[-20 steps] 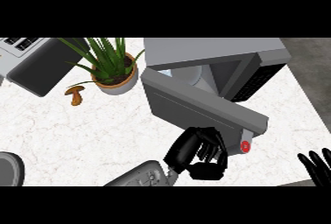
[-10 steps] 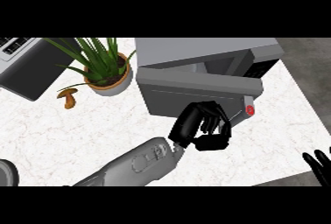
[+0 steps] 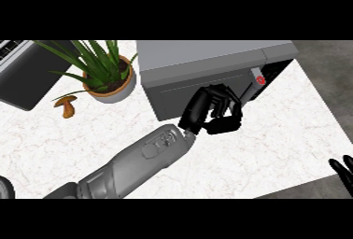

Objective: Pick up the milk, place it into the microwave and close the microwave

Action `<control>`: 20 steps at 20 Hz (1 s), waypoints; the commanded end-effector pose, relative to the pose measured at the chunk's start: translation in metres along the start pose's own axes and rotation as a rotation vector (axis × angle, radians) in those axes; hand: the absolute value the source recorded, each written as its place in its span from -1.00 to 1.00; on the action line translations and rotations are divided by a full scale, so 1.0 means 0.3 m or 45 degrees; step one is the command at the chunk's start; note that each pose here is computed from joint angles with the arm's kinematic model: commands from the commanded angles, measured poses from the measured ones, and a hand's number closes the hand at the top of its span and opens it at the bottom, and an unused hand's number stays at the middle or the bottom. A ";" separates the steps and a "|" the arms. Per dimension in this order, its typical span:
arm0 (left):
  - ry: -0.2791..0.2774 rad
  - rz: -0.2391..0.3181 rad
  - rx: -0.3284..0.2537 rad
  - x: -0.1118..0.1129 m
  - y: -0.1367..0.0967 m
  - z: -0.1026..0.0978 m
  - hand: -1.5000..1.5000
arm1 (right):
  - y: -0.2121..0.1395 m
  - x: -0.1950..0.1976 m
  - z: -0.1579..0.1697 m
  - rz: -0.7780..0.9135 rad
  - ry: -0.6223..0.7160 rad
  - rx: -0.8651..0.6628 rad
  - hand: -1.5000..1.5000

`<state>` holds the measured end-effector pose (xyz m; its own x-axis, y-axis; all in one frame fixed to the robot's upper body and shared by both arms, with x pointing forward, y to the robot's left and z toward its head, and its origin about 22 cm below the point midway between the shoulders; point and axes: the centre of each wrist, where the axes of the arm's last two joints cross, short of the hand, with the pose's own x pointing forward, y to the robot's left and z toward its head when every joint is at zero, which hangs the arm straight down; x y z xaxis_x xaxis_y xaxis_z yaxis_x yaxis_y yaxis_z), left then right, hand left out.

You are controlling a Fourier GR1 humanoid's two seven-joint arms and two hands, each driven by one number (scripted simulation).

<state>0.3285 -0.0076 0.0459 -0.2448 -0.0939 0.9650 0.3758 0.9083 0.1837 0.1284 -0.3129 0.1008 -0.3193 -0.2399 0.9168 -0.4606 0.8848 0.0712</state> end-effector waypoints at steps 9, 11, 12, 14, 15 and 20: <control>0.023 0.135 0.109 -0.002 0.060 -0.064 1.00 | -0.001 0.044 -0.033 -0.004 -0.050 0.017 -1.00; 0.031 0.172 0.138 0.017 0.059 -0.074 1.00 | -0.014 0.047 -0.035 -0.009 -0.044 0.007 -1.00; 0.035 0.199 0.147 -0.003 0.070 -0.067 1.00 | -0.013 0.042 -0.034 -0.012 -0.043 0.000 -1.00; 0.066 0.182 0.189 -0.018 0.073 -0.061 1.00 | -0.011 0.049 -0.033 -0.012 -0.040 0.013 -1.00; 0.067 0.197 0.208 -0.031 0.076 -0.052 1.00 | -0.011 0.054 -0.041 -0.021 -0.051 0.028 -1.00; -0.006 0.180 0.261 -0.014 0.080 -0.069 1.00 | -0.007 0.060 -0.050 -0.038 -0.047 0.078 -1.00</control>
<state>0.3303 -0.0045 0.0432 -0.2042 0.0672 0.9766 0.3294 0.9442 0.0039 0.1357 -0.3141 0.1207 -0.3420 -0.2696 0.9002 -0.4952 0.8658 0.0712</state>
